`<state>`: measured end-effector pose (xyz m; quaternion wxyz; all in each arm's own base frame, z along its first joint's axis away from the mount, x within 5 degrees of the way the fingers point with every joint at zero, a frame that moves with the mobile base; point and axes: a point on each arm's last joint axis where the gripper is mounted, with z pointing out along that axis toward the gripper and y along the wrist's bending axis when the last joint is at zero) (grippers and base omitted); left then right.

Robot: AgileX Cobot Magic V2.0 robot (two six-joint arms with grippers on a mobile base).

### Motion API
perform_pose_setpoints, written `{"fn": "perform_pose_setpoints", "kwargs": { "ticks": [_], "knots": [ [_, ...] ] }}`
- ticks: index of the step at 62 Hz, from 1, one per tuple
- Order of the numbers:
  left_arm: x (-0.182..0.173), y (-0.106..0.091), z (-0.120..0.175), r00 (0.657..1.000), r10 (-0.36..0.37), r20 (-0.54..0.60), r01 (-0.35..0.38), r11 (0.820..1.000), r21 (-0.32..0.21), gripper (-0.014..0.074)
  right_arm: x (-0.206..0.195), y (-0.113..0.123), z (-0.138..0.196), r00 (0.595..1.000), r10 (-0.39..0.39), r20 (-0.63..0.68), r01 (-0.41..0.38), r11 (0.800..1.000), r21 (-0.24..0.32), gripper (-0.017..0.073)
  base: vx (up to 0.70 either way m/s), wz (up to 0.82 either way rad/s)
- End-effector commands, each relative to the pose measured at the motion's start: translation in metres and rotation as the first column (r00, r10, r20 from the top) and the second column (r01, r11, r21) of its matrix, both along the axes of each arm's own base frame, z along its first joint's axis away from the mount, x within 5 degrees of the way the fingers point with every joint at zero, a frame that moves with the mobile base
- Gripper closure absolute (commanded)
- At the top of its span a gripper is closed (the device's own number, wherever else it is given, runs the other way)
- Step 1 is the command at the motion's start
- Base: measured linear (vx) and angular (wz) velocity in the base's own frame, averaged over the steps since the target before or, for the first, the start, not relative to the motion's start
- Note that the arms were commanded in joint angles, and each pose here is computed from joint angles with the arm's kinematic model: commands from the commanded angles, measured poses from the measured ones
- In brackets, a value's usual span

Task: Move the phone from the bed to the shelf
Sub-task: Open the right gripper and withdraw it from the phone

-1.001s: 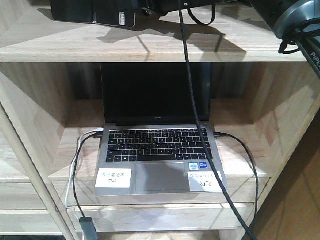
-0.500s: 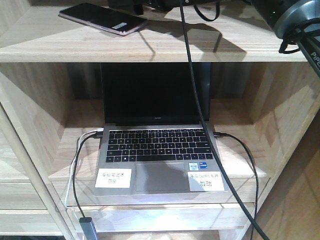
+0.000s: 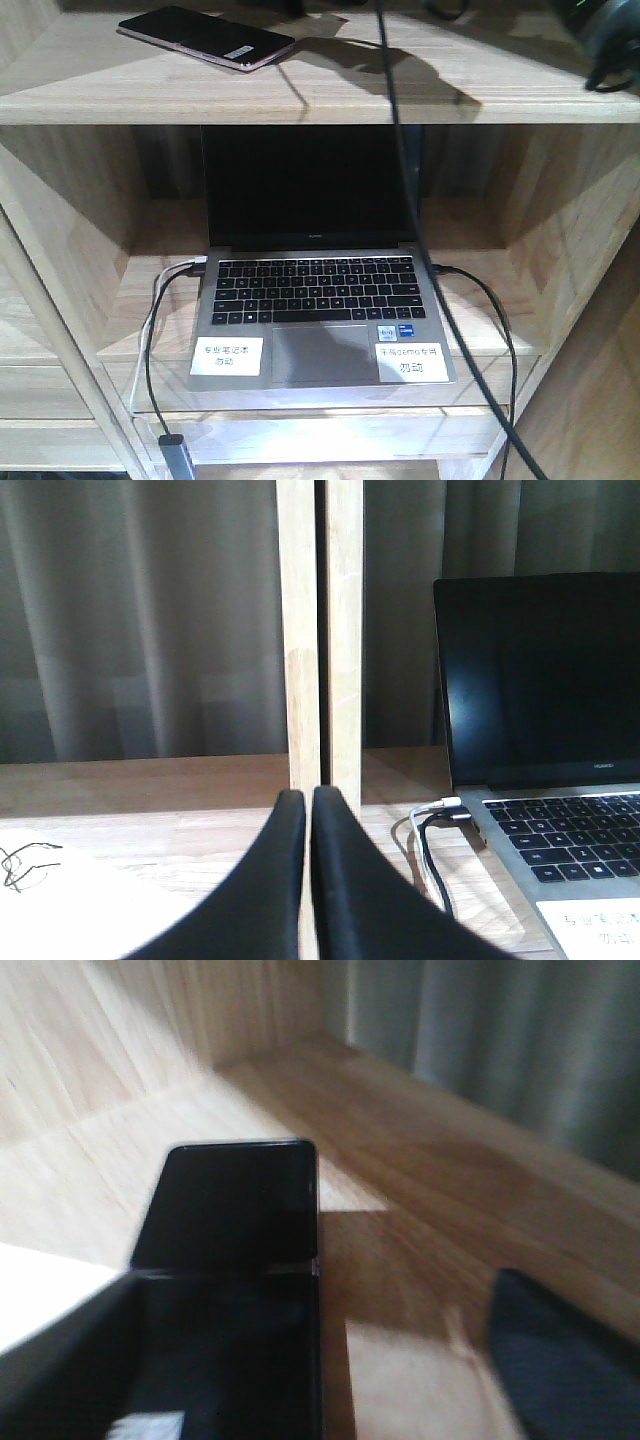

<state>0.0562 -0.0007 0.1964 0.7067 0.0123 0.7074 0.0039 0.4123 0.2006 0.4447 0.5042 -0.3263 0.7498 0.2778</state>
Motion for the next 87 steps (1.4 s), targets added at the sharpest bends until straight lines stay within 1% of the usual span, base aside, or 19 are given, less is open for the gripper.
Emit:
{"fn": "perform_pose_setpoints", "kwargs": {
  "ticks": [1, 3, 9, 16, 23, 31, 37, 48, 56, 62, 65, 74, 79, 87],
  "knots": [
    [-0.002, 0.0, 0.016, 0.994, -0.001, 0.106, 0.002, 1.0, -0.013, 0.0593, -0.026, -0.015, 0.046, 0.995, -0.066, 0.078, 0.061, 0.996, 0.068, 0.014, 0.0, 0.0],
    [-0.002, 0.0, 0.016, 0.994, -0.001, 0.106, 0.002, 1.0, -0.013, 0.0593, -0.028, -0.017, 0.048, 0.995, -0.083, 0.06, 0.078, 0.994, 0.077, 0.0186, 0.0, 0.0],
    [-0.002, 0.0, 0.016, 0.994, -0.001, 0.106, 0.002, 1.0, -0.013, 0.0593, -0.034, -0.023, 0.056, 0.99, -0.13, 0.053, 0.126, 0.989, 0.077, 0.0383, 0.0, 0.0],
    [-0.002, 0.0, 0.016, 0.994, -0.001, 0.106, 0.002, 1.0, -0.013, 0.0593, -0.041, -0.028, 0.063, 0.986, -0.158, 0.048, 0.154, 0.985, 0.074, 0.0575, 0.0, 0.0],
    [-0.002, 0.0, 0.016, 0.994, -0.001, 0.106, 0.002, 1.0, -0.013, 0.0593, -0.045, -0.032, 0.066, 0.982, -0.183, 0.049, 0.18, 0.982, 0.052, 0.0566, 0.0, 0.0],
    [-0.002, 0.0, 0.016, 0.994, -0.001, 0.106, 0.002, 1.0, -0.013, 0.0593, -0.05, -0.035, 0.072, 0.979, -0.19, 0.068, 0.187, 0.981, 0.049, 0.0564, 0.0, 0.0],
    [-0.002, 0.0, 0.016, 0.994, -0.001, 0.106, 0.002, 1.0, -0.013, 0.0593, -0.054, -0.038, 0.078, 0.974, -0.203, 0.101, 0.199, 0.979, 0.05, 0.0563, 0.0, 0.0],
    [-0.002, 0.0, 0.016, 0.994, -0.001, 0.106, 0.002, 1.0, -0.013, 0.0593, -0.058, -0.044, 0.084, 0.96, -0.239, 0.149, 0.238, 0.971, 0.022, 0.0563, 0.0, 0.0],
    [-0.002, 0.0, 0.016, 0.994, -0.001, 0.106, 0.002, 1.0, -0.013, 0.0593, -0.061, -0.046, 0.09, 0.952, -0.246, 0.185, 0.243, 0.969, 0.04, 0.0563, 0.0, 0.0],
    [-0.002, 0.0, 0.016, 0.994, -0.001, 0.106, 0.002, 1.0, -0.013, 0.0593, -0.064, -0.047, 0.098, 0.939, -0.246, 0.24, 0.239, 0.969, 0.059, 0.0563, 0.0, 0.0],
    [-0.002, 0.0, 0.016, 0.994, -0.001, 0.106, 0.002, 1.0, -0.013, 0.0593, -0.065, -0.047, 0.099, 0.935, -0.24, 0.259, 0.234, 0.971, 0.054, 0.0563, 0.0, 0.0],
    [-0.002, 0.0, 0.016, 0.994, -0.001, 0.106, 0.002, 1.0, -0.013, 0.0593, -0.068, -0.045, 0.1, 0.94, -0.212, 0.267, 0.207, 0.977, 0.048, 0.0563, 0.0, 0.0],
    [-0.002, 0.0, 0.016, 0.994, -0.001, 0.106, 0.002, 1.0, -0.013, 0.0593, -0.068, -0.045, 0.102, 0.937, -0.207, 0.28, 0.198, 0.978, 0.059, 0.0563, 0.0, 0.0],
    [-0.002, 0.0, 0.016, 0.994, -0.001, 0.106, 0.002, 1.0, -0.013, 0.0593, -0.067, -0.045, 0.106, 0.923, -0.225, 0.312, 0.208, 0.974, 0.086, 0.0563, 0.0, 0.0]
  ]
}}
